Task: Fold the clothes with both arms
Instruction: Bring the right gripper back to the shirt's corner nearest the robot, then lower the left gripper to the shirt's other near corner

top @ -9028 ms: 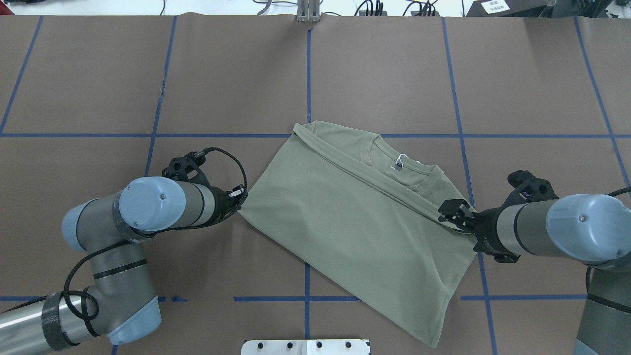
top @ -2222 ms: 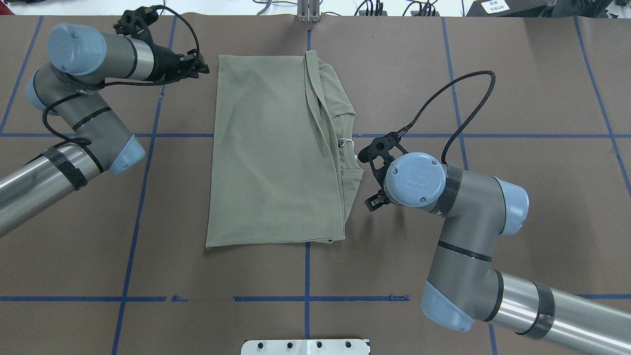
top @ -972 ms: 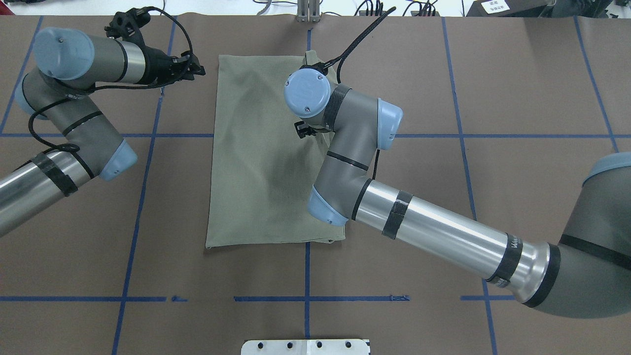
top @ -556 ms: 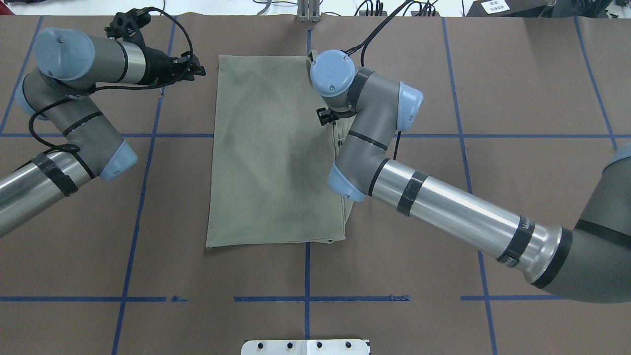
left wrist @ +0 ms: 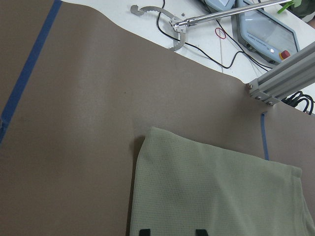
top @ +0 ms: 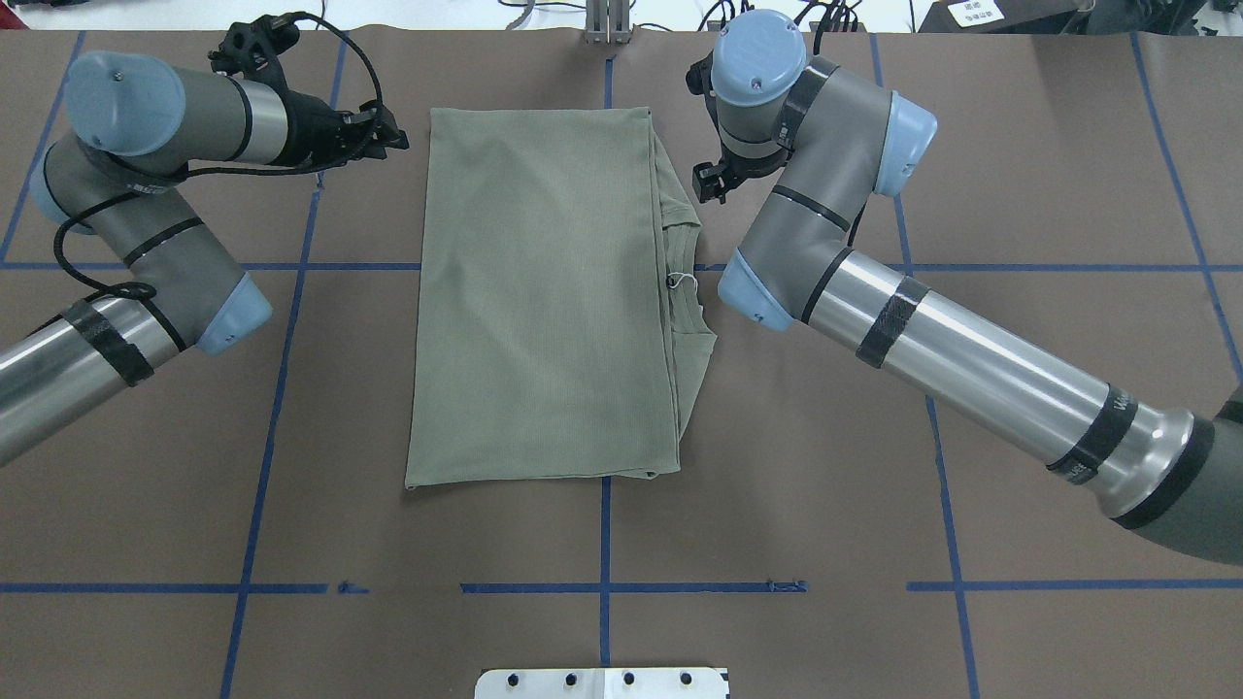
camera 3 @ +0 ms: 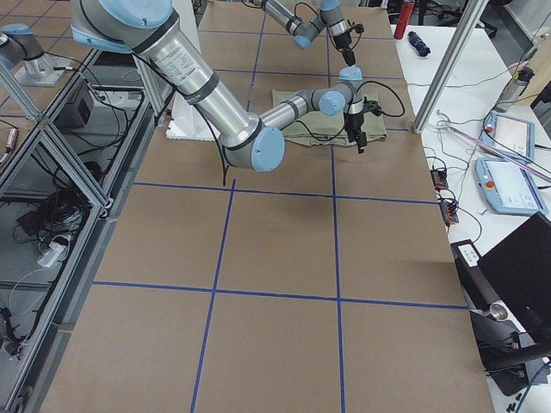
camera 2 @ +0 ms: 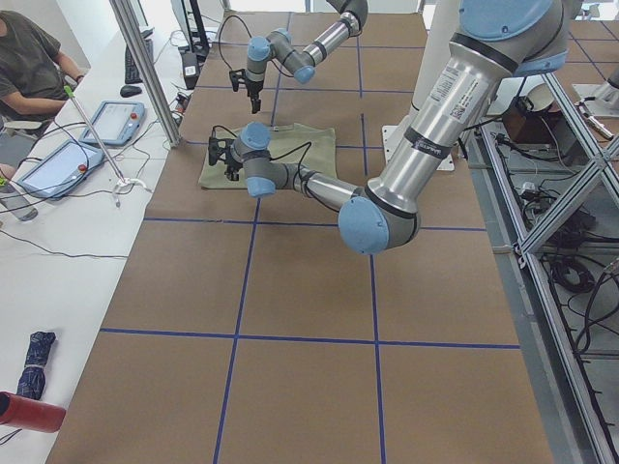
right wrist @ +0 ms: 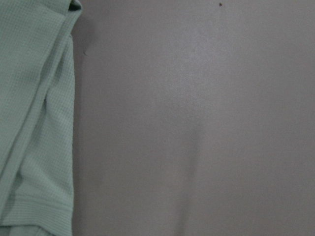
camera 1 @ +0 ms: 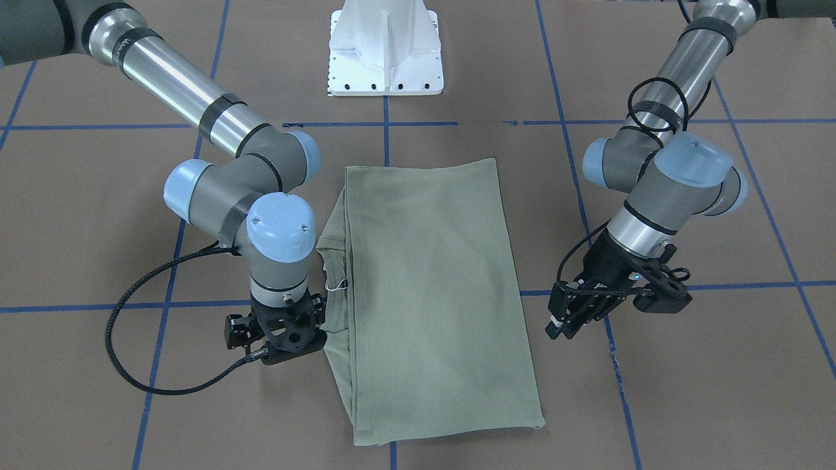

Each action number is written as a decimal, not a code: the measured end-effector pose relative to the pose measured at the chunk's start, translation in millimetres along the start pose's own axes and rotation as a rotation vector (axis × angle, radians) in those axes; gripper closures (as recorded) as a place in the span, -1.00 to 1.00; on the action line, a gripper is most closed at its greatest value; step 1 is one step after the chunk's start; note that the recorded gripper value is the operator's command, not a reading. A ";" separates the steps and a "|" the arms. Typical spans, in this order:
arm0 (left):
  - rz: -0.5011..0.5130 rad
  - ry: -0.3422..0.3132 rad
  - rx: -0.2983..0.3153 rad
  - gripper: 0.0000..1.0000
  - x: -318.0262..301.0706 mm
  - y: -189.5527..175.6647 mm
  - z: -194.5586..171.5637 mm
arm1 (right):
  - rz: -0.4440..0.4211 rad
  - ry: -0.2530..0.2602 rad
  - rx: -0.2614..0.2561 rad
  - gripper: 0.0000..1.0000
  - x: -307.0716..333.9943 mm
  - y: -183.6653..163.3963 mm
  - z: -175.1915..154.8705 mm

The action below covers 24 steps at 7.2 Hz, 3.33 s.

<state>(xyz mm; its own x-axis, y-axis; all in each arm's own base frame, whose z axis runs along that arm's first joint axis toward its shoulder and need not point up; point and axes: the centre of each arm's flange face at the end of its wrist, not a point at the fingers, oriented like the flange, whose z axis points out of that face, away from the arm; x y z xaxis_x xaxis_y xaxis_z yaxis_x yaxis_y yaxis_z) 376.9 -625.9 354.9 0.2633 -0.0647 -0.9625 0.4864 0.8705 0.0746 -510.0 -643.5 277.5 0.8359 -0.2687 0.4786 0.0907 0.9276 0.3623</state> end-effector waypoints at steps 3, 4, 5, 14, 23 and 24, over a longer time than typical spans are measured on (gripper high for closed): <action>-0.024 0.041 -0.013 0.16 -0.3 15.6 -29.4 | 0.321 -0.146 0.018 -1.00 -73.5 95.7 -37.8; -0.030 0.050 -0.020 0.15 -1.6 20.0 -37.9 | 0.479 -0.180 0.023 -1.00 -103.2 135.9 -49.1; -0.033 0.053 -0.025 0.15 -3.2 22.1 -41.6 | 0.645 -0.200 0.052 -0.98 -137.2 179.2 -57.6; -0.036 0.051 -0.033 0.15 -7.2 26.3 -41.9 | 1.048 -0.225 0.038 0.62 -186.1 299.2 -55.4; -0.149 0.091 -0.081 0.08 14.3 60.2 -44.3 | 1.009 -0.211 0.006 1.00 -165.8 335.4 -91.9; -0.202 0.111 -0.112 0.06 23.3 86.8 -49.4 | 0.987 -0.191 -0.012 1.00 -171.8 355.4 -98.8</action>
<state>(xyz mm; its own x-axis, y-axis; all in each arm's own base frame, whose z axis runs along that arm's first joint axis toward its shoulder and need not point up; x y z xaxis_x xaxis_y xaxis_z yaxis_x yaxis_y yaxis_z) 384.1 -527.7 326.1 0.0747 -0.1941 -0.9781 0.4230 0.8944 -0.1452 -567.9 -242.0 245.1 0.4395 0.5857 0.6810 -0.5897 0.7600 -0.2731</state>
